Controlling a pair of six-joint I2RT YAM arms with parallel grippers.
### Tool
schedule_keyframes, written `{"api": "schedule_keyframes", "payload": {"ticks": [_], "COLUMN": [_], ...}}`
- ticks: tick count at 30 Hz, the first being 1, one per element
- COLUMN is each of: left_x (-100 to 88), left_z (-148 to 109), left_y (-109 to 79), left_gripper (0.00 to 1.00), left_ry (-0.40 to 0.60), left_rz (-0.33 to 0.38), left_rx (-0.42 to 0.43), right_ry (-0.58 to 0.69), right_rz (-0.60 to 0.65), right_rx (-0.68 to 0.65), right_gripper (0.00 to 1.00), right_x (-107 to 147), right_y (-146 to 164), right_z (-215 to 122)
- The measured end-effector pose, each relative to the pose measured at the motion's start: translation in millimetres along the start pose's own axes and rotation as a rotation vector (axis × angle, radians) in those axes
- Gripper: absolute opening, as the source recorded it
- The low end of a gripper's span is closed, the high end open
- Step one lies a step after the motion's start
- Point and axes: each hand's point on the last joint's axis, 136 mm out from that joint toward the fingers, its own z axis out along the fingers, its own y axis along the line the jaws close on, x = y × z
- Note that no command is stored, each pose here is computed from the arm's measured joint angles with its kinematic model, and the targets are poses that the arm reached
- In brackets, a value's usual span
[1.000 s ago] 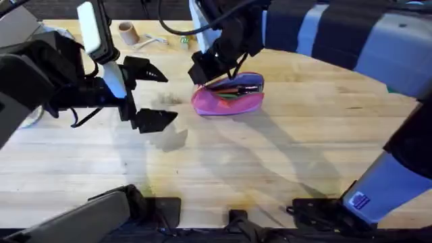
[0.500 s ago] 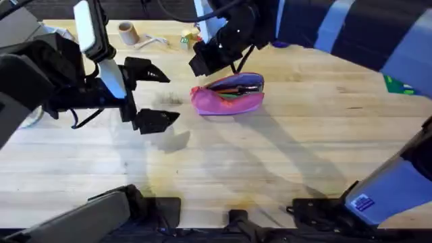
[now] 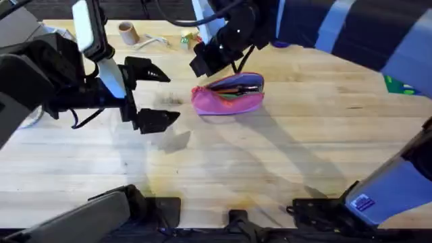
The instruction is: Unzip the bag, pick up the pens from the table one at a time and place them inside, then zip the bag closed.
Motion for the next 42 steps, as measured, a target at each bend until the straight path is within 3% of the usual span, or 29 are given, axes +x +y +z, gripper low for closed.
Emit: {"api": "schedule_keyframes", "payload": {"ticks": [2, 3, 4, 10, 11, 22, 33, 42], "left_x": [0.0, 0.0, 0.1, 0.0, 0.0, 1.8, 24.1, 33.1], "left_z": [0, 0, 0, 0, 0, -1, -39, -54], "left_y": [0.0, 0.0, 0.0, 0.0, 0.0, 1.2, 19.1, 20.3], "left_gripper": [0.993, 0.992, 0.993, 0.993, 0.993, 0.993, 0.993, 0.993], "left_ry": [0.0, 0.0, 0.0, 0.0, 0.0, 0.005, 0.008, 0.018], "left_rz": [0.0, 0.0, 0.0, 0.0, 0.0, 0.001, -0.054, 0.001], "left_rx": [0.0, 0.0, 0.0, 0.0, 0.0, -0.007, -0.15, -0.197], "right_ry": [-0.005, -0.035, -0.049, -0.127, -0.135, -0.142, -0.136, -0.131], "right_rz": [-0.041, -0.114, -0.139, -0.257, -0.268, -0.308, -0.352, -0.5], "right_rx": [0.0, 0.002, 0.004, 0.013, 0.015, 0.021, 0.02, -0.023], "right_gripper": [0.03, 0.04, 0.106, 0.943, 0.981, 0.998, 0.998, 0.998], "right_x": [-1, -5, -7, -14, -15, -12, -11, -6], "right_y": [1, 5, 6, 15, 16, 18, 20, 53], "right_z": [-6, -27, -37, -90, -95, -108, -108, -104]}}
